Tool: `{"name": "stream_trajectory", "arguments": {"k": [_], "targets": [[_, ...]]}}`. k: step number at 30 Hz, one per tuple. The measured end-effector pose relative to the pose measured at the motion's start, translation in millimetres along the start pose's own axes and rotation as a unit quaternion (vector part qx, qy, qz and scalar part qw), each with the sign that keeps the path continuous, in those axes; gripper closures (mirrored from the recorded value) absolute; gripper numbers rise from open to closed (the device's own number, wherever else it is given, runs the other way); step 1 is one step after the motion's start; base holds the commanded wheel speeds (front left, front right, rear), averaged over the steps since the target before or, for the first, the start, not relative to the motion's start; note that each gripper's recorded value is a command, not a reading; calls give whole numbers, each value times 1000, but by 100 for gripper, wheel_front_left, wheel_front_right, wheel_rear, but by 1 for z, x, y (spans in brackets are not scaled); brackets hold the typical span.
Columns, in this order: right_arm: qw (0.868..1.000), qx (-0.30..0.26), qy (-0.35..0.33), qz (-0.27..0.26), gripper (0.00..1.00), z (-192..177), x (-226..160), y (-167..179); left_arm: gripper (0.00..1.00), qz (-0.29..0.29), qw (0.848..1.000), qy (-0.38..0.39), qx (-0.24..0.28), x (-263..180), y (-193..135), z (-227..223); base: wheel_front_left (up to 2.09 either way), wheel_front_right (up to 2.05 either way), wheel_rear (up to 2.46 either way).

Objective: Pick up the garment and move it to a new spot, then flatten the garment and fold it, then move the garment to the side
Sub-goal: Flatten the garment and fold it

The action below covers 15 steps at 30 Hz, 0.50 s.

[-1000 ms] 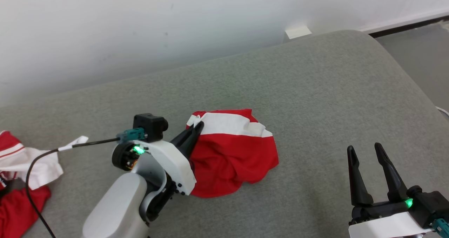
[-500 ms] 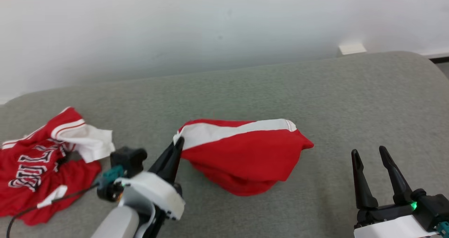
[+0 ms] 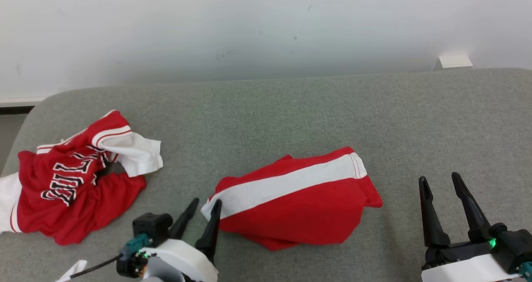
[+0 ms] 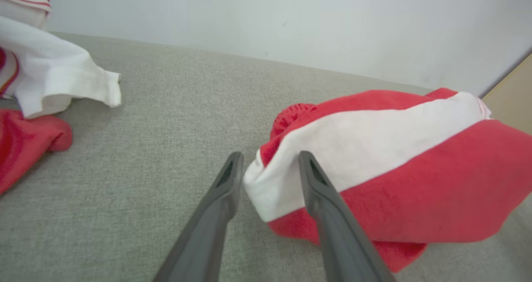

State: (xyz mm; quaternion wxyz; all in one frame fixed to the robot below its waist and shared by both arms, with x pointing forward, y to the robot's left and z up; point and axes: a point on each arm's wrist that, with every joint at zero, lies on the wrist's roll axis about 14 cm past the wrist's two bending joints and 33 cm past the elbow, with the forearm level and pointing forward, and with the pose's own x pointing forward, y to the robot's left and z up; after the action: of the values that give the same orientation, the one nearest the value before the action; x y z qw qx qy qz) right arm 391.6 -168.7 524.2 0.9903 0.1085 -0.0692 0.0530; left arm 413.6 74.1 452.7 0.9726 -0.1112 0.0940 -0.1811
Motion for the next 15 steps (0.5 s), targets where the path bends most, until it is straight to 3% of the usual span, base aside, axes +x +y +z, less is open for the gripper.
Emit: {"name": "stream_trajectory", "arguments": {"k": [15], "targets": [[1000,-10,-9,22,0,10,-8,10,0,73,991,-111,-10,-26,31,56,0,0,0]]}}
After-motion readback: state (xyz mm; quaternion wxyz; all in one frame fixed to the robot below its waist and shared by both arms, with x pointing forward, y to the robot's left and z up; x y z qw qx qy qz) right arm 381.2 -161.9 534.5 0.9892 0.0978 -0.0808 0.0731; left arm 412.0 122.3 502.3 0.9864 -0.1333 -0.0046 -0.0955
